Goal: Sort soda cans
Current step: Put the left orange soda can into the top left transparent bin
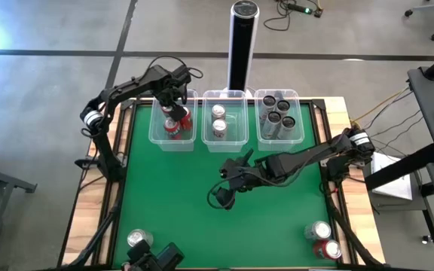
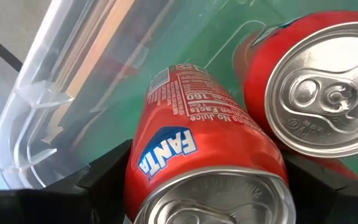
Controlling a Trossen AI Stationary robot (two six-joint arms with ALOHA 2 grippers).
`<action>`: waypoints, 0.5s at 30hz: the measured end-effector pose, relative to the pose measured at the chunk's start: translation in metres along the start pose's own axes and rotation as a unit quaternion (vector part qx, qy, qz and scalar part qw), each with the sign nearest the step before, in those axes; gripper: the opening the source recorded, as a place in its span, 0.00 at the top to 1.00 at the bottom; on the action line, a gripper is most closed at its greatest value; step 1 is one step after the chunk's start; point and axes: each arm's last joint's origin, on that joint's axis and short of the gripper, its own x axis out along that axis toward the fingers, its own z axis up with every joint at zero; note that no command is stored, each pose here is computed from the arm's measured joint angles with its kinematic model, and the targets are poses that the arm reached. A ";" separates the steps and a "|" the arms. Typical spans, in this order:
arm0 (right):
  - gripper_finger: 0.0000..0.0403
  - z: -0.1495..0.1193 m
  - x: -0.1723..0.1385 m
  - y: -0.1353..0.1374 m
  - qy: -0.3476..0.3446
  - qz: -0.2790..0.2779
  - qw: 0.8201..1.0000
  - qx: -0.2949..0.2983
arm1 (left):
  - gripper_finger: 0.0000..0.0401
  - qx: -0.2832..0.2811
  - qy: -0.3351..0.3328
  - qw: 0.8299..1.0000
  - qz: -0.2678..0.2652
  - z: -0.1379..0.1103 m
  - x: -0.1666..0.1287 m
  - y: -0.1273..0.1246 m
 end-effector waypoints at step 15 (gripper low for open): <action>0.10 -0.001 -0.003 0.003 -0.035 -0.030 0.999 -0.010 | 0.06 -0.003 0.010 1.000 -0.001 -0.002 -0.006 0.001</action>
